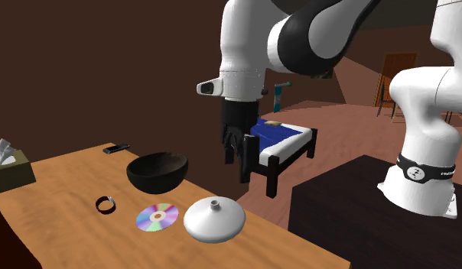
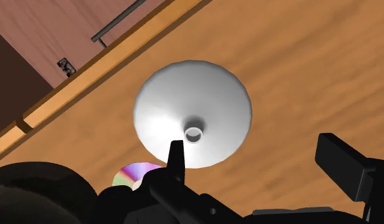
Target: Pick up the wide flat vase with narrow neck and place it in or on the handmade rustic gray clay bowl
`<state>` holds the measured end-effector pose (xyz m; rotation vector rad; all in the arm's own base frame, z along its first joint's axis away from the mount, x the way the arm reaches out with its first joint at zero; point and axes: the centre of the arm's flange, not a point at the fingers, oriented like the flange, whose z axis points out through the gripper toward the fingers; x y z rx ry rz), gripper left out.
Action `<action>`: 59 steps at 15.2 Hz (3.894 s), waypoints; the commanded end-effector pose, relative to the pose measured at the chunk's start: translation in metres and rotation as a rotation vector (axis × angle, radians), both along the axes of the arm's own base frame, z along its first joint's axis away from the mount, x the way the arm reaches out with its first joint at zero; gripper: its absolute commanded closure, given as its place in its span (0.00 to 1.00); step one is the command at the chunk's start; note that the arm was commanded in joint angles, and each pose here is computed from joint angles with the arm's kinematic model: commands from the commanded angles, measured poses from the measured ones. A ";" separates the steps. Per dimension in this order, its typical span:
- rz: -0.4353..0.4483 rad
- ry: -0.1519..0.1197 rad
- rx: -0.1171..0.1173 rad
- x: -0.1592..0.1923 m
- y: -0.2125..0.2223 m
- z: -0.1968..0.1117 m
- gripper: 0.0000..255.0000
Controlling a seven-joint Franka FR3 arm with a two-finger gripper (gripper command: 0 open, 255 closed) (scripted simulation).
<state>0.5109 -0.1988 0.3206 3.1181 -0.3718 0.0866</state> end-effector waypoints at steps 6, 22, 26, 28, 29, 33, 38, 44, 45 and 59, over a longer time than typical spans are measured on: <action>-0.018 0.017 -0.005 0.025 -0.039 -0.060 0.00; -0.018 0.017 -0.005 0.027 -0.040 -0.095 1.00; -0.018 0.017 -0.005 0.027 -0.040 -0.095 1.00; -0.018 0.017 -0.005 0.027 -0.039 -0.095 1.00; -0.018 0.017 -0.005 0.027 -0.040 -0.095 1.00; -0.018 0.017 -0.005 0.027 -0.040 -0.079 1.00; -0.018 0.017 -0.005 0.027 -0.040 -0.053 1.00; -0.018 0.017 -0.005 0.027 -0.040 -0.021 1.00; -0.018 0.017 -0.005 0.027 -0.040 -0.016 1.00; -0.018 0.017 -0.005 0.027 -0.040 0.058 1.00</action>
